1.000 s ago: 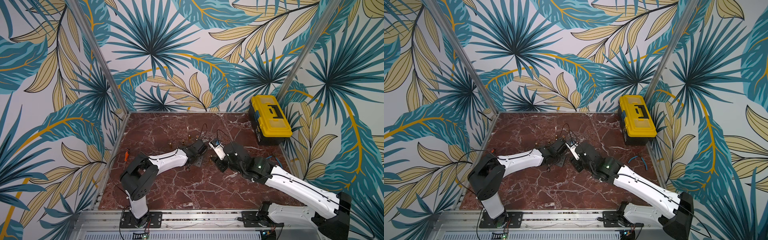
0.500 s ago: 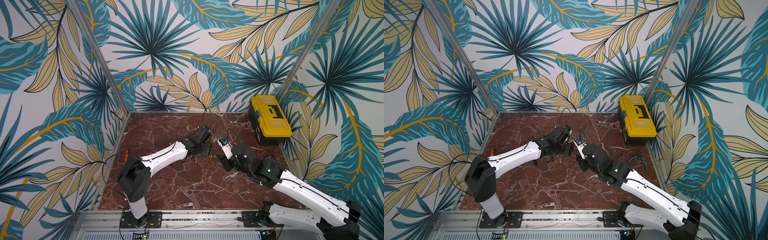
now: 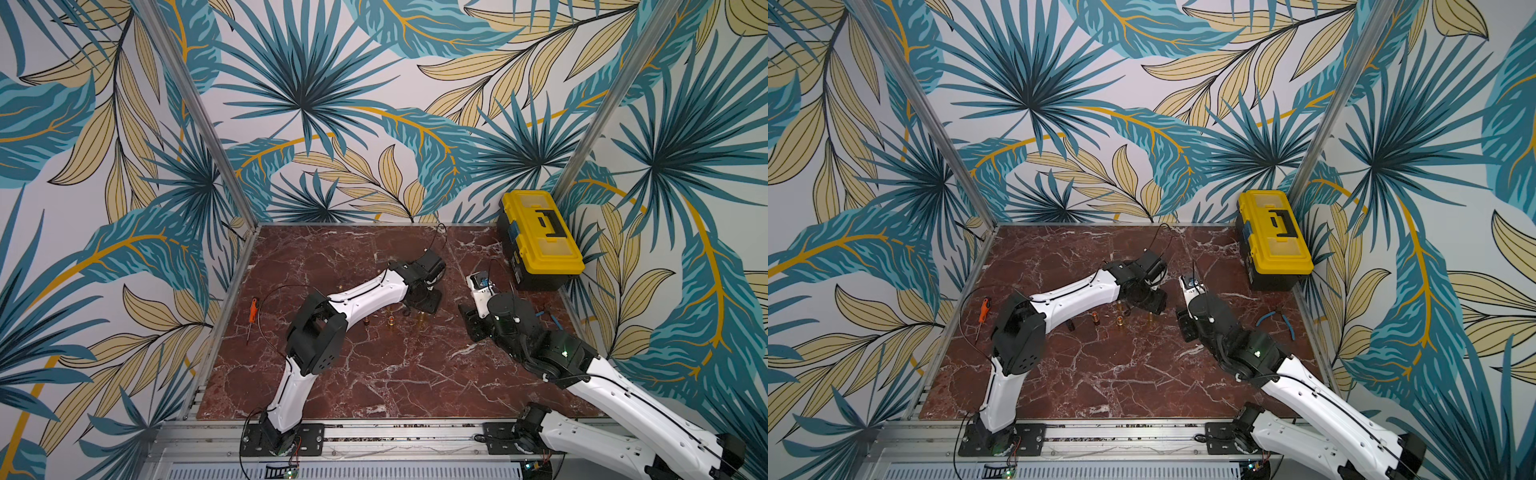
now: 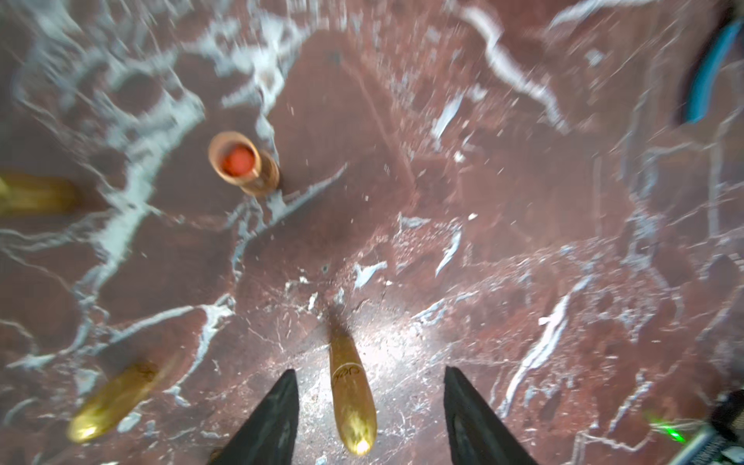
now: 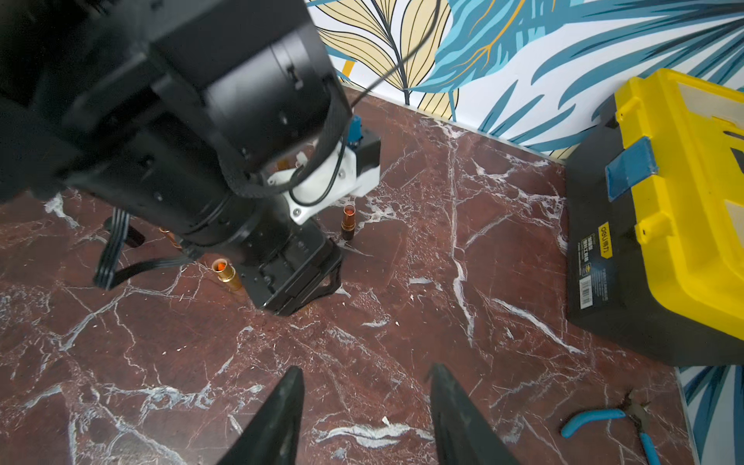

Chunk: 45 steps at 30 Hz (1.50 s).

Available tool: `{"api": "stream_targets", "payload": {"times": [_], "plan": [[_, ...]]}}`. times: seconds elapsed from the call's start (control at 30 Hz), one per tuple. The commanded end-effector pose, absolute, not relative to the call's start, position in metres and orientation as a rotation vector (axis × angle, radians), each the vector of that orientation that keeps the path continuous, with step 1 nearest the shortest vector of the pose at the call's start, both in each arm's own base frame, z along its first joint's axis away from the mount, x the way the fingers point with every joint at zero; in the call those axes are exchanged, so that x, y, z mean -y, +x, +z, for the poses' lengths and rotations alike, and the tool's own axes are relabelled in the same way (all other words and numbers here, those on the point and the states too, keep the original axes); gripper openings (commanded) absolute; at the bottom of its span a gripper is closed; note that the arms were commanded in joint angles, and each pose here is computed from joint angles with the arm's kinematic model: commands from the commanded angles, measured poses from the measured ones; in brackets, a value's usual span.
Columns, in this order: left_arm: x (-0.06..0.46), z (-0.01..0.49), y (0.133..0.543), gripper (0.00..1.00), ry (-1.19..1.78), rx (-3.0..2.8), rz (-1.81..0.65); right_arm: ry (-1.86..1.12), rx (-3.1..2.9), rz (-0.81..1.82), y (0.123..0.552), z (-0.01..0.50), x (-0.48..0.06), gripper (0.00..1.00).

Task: Open the lipstick cap
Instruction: Pick up the lipstick at the center of the board.

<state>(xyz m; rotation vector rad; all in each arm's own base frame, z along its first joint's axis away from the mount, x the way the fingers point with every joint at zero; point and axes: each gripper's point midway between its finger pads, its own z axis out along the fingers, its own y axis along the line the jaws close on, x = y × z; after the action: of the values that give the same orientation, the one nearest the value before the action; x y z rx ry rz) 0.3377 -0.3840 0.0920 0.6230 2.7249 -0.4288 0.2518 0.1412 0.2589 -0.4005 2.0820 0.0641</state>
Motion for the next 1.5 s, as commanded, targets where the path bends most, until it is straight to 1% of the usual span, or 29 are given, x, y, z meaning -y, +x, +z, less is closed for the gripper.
{"api": "stream_targets", "payload": {"times": [0.0,0.2,0.3,0.47,0.8,1.03,1.23,1.3,1.47], "plan": [[0.385,0.102,0.339,0.58,0.624,-2.706,-0.389,-0.371,-2.099,0.049,0.25,0.252,-0.134,0.52],[0.379,0.096,0.334,0.57,0.628,-2.721,-0.348,-0.363,-2.101,0.052,0.251,0.251,-0.133,0.52],[0.378,0.095,0.331,0.52,0.632,-2.726,-0.344,-0.365,-2.102,0.057,0.252,0.25,-0.135,0.53],[0.377,0.095,0.331,0.46,0.628,-2.717,-0.316,-0.377,-2.111,0.062,0.254,0.247,-0.138,0.53],[0.376,0.087,0.324,0.46,0.662,-2.743,-0.296,-0.383,-2.112,0.075,0.253,0.246,-0.139,0.53],[0.378,0.084,0.32,0.4,0.683,-2.745,-0.295,-0.381,-2.112,0.072,0.254,0.246,-0.139,0.53],[0.378,0.08,0.319,0.39,0.686,-2.759,-0.296,-0.373,-2.106,0.067,0.254,0.248,-0.137,0.53],[0.377,0.079,0.318,0.37,0.685,-2.763,-0.293,-0.376,-2.107,0.071,0.254,0.247,-0.138,0.53],[0.375,0.072,0.317,0.37,0.689,-2.778,-0.271,-0.378,-2.108,0.071,0.254,0.247,-0.139,0.53]]}}
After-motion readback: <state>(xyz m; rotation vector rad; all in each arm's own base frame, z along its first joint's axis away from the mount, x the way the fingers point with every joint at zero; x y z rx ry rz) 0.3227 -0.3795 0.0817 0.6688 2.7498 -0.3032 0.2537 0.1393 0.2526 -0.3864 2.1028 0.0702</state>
